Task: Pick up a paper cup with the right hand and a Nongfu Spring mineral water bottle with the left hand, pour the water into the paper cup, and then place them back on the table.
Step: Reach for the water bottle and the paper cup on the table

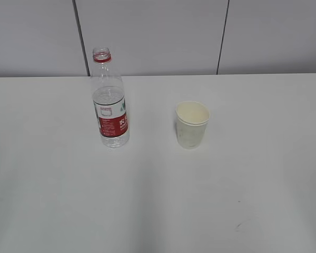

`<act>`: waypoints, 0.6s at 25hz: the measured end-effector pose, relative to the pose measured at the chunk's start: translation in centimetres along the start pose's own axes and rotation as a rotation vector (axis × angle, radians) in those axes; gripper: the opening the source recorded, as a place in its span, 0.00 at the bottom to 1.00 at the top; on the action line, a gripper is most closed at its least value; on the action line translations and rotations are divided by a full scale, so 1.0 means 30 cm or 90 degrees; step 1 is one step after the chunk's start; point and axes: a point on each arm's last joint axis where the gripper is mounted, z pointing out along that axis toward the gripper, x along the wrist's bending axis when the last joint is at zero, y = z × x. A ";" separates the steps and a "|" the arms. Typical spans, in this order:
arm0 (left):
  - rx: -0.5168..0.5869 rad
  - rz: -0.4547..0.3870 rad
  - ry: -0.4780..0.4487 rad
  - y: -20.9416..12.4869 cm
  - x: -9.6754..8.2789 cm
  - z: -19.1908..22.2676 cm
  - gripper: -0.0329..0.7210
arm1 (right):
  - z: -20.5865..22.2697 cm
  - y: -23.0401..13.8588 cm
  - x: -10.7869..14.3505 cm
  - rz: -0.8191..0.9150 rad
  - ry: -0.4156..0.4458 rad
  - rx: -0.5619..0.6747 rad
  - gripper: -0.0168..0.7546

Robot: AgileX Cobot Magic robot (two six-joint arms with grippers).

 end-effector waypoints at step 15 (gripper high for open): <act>-0.163 0.045 0.039 0.009 0.014 0.105 0.69 | 0.158 -0.054 -0.012 -0.006 -0.012 -0.129 0.78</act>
